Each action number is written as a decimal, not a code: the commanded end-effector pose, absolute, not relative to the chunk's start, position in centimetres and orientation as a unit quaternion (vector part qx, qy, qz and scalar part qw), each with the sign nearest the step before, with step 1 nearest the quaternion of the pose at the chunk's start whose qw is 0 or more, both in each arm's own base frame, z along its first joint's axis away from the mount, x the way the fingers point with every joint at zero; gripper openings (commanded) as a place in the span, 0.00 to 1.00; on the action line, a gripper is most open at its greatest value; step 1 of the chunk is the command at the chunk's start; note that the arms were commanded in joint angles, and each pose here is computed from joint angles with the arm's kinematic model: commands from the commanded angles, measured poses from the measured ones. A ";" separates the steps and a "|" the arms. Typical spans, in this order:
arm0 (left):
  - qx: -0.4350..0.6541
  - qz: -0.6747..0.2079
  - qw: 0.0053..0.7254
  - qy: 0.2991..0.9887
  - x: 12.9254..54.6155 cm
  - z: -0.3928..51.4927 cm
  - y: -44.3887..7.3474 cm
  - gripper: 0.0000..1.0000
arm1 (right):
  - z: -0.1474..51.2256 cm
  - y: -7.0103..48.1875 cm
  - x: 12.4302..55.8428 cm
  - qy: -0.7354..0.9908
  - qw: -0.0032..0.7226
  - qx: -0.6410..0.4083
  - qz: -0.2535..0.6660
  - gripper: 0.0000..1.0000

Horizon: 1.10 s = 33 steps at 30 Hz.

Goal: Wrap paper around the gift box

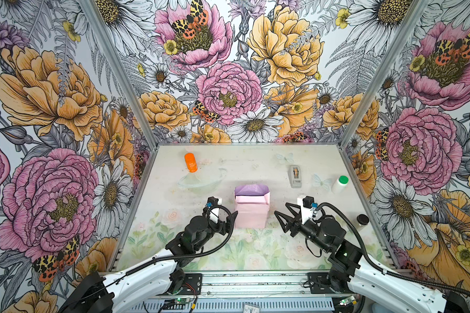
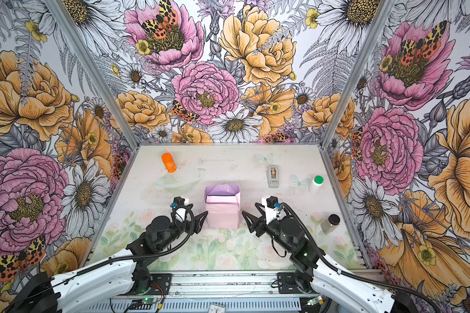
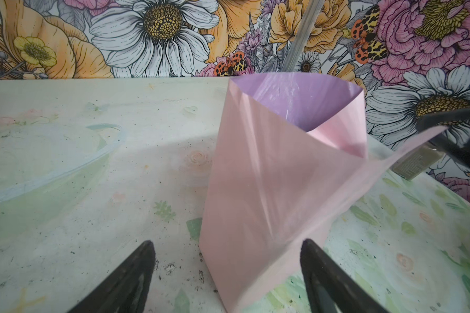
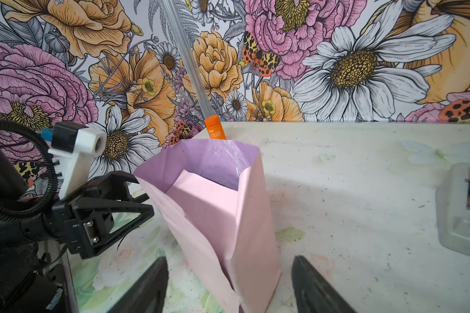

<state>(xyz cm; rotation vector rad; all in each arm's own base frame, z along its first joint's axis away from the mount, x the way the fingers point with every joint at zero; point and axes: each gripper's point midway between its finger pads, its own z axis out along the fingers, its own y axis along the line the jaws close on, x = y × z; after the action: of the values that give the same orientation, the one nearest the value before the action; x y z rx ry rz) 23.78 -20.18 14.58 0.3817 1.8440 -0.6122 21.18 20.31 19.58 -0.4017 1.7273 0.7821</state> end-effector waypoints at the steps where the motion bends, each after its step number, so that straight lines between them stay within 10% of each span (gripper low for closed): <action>1: 0.214 -0.280 0.511 0.784 22.8 13.2 -21.8 0.85 | 18.1 20.6 20.9 0.748 0.549 -0.209 0.309 0.75; 26: 0.234 -0.325 0.512 0.760 26.2 14.0 -24.6 0.83 | 16.5 25.5 24.5 0.717 0.552 -0.363 0.223 0.63; 33: 0.247 -0.336 0.494 0.763 25.9 12.8 -25.4 0.74 | 14.8 25.9 24.3 0.728 0.527 -0.374 0.228 0.47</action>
<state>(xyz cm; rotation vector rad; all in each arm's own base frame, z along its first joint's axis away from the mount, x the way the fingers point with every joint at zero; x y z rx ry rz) 25.63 -24.46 10.94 0.5774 1.9211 -0.7671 23.90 25.27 13.84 -0.8924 1.7706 0.5205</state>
